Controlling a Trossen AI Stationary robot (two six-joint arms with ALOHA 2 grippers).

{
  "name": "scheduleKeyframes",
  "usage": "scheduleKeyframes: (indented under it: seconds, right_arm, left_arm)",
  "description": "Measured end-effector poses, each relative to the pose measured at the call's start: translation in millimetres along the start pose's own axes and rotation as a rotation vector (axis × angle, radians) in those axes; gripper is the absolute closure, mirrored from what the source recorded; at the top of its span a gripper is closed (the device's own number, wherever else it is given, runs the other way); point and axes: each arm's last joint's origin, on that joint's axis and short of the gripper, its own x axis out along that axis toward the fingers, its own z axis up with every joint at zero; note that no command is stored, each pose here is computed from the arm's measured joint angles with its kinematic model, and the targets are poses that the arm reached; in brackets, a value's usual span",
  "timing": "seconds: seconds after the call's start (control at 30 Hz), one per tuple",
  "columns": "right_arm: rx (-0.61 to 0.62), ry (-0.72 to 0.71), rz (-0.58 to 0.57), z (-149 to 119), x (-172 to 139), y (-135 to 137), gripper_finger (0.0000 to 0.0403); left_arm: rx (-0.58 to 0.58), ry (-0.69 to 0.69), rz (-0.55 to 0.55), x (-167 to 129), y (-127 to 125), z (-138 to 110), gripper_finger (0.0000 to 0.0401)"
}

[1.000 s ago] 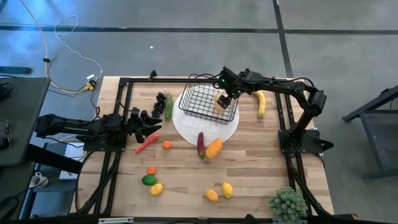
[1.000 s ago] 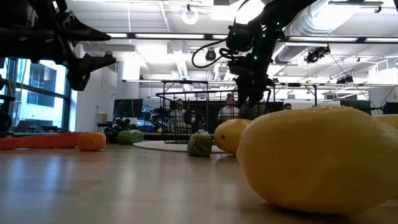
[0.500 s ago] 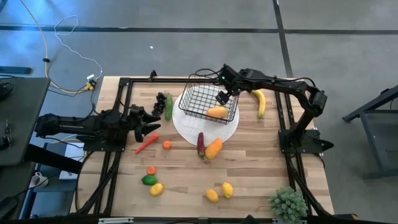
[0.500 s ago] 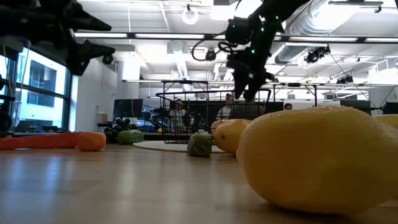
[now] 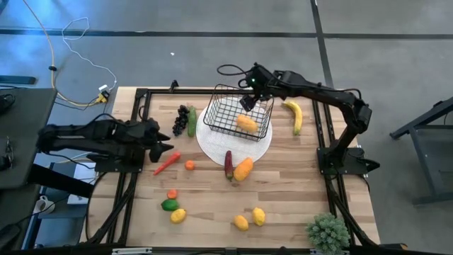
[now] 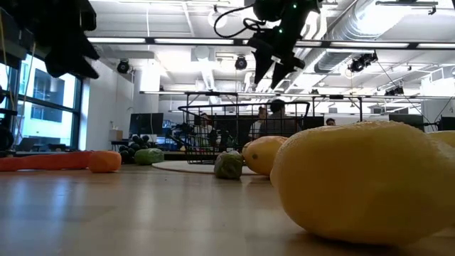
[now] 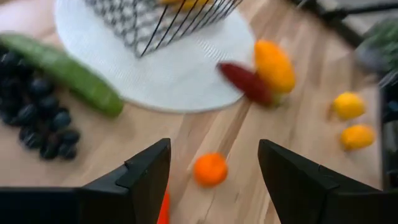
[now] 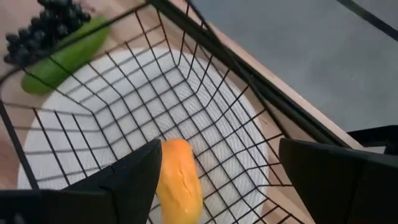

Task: Build produce basket
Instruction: Put the carrot into the wire basket

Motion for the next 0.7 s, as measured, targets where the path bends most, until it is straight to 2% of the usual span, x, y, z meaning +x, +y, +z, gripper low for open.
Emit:
scheduleKeyframes:
  seconds: [0.23, 0.7]
  right_arm:
    - [0.014, -0.02, -0.004, 5.3, -7.1, 0.0, 0.0098]
    - [-0.003, 0.013, -0.014, 2.2, -7.1, -1.3, 0.0098]
  left_arm:
    - [-0.003, 0.205, 0.107, 25.1, -1.8, -5.3, 0.017]
    - [-0.033, 0.466, 0.317, 76.1, -3.7, -15.1, 0.017]
